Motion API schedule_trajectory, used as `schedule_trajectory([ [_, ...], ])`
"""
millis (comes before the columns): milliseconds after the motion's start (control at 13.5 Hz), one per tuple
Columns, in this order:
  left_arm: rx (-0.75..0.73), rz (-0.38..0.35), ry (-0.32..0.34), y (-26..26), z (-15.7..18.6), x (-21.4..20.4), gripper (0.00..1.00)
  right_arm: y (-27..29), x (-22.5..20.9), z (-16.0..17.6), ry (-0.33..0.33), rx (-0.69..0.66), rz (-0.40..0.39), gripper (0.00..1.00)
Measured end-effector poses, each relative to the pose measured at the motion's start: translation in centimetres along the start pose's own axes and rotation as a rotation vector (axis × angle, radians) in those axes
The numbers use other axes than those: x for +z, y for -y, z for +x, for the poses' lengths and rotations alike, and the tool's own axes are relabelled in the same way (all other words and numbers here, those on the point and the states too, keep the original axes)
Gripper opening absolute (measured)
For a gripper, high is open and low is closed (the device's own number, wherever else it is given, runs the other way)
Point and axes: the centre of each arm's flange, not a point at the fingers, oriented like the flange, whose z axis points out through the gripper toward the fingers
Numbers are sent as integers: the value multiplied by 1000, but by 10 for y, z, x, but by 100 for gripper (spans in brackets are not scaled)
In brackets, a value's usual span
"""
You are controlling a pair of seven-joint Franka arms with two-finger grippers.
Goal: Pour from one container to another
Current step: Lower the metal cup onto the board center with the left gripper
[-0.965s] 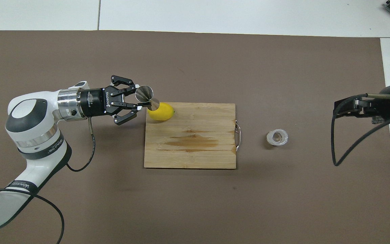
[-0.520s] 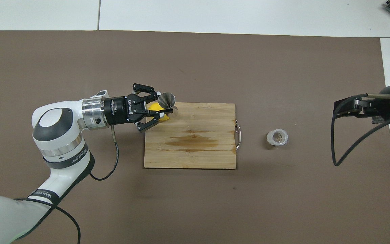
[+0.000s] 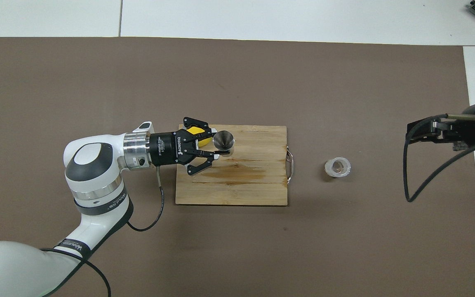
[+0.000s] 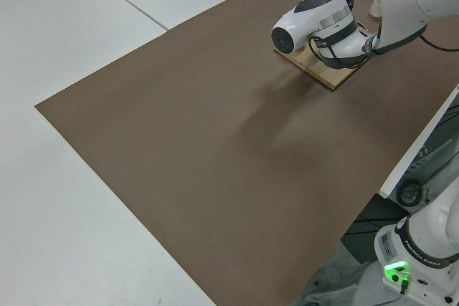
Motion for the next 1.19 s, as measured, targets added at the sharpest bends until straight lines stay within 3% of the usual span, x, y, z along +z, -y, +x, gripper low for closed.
schedule_trajectory([
  [445, 4, 24, -7, 28, 39, 39, 41, 0, 0, 0, 0, 0, 0, 100],
  [1188, 21, 32, -54, 59, 85, 26, 41, 3, 0, -1, 0, -7, 0, 100],
])
